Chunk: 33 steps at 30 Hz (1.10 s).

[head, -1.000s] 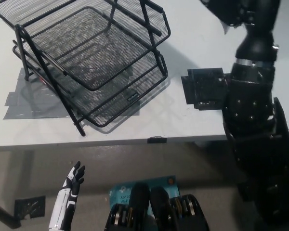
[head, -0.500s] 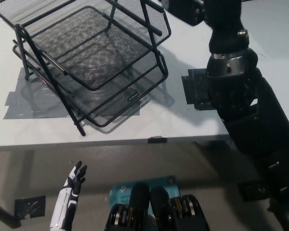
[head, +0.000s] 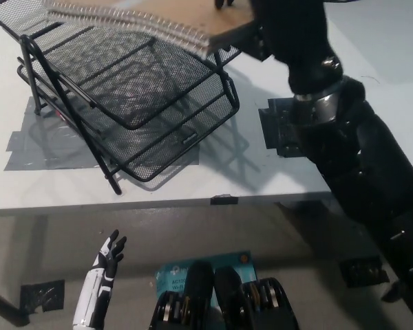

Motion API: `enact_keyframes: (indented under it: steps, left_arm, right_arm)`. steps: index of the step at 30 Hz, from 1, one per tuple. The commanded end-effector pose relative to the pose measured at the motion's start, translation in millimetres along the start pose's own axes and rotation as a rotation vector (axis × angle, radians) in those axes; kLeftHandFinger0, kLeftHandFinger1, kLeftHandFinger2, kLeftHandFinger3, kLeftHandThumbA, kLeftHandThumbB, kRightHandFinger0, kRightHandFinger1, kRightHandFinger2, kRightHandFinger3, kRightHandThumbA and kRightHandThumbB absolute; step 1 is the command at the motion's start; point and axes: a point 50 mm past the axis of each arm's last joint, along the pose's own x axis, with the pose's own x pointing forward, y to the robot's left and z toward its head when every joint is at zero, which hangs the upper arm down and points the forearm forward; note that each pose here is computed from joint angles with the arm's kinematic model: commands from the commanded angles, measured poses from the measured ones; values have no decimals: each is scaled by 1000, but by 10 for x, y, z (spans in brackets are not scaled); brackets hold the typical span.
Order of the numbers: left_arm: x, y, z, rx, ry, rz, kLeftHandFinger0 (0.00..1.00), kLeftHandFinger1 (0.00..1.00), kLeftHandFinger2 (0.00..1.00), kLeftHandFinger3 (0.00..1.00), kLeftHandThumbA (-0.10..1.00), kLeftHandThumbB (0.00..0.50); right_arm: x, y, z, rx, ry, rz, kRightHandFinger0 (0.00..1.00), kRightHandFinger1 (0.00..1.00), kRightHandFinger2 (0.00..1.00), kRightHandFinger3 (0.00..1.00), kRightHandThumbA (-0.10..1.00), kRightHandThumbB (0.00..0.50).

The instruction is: A person hands a notebook to the robot and the robot grabs it with its right hand and places it in the file tray kept in the centre of the desk infront of it.

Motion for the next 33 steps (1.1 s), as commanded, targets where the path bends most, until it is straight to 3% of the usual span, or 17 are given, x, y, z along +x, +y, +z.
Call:
enact_keyframes:
  steps: [1,3,6,14,22,26,31,33]
  left_arm:
    - [63,18,74,13,-47,-17,1000,1000,975,1000,1000,184]
    - [67,20,75,17,-48,-19,1000,1000,977,1000,1000,185]
    - [75,16,68,2,-51,-19,1000,1000,956,1000,1000,178]
    - [80,15,66,7,-61,-26,1000,1000,943,1000,1000,151]
    - [92,23,63,7,-64,-42,1000,1000,937,1000,1000,164]
    - [91,17,64,4,-62,-35,1000,1000,914,1000,1000,167]
    - [95,19,77,6,-67,-33,1000,1000,897,1000,1000,170]
    - [96,11,84,7,-64,-32,1000,1000,885,1000,1000,177]
  right_arm:
    - [108,-114,34,-102,-187,-66,0,0,143,328,812,0]
    - [69,-94,16,-127,-220,-61,0,0,78,321,782,0]
    - [25,-73,2,-176,-237,-52,0,0,13,275,867,0]
    - [-8,-11,-4,-259,-283,-26,0,0,0,172,879,1]
    - [-48,73,-81,-284,-270,-23,0,0,0,116,870,0]
    - [-14,62,-129,-315,-248,-25,0,0,3,147,969,0]
    - [61,50,-164,-321,-219,-81,0,0,11,195,992,0]
    - [122,28,-204,-320,-197,-110,0,0,48,241,938,0]
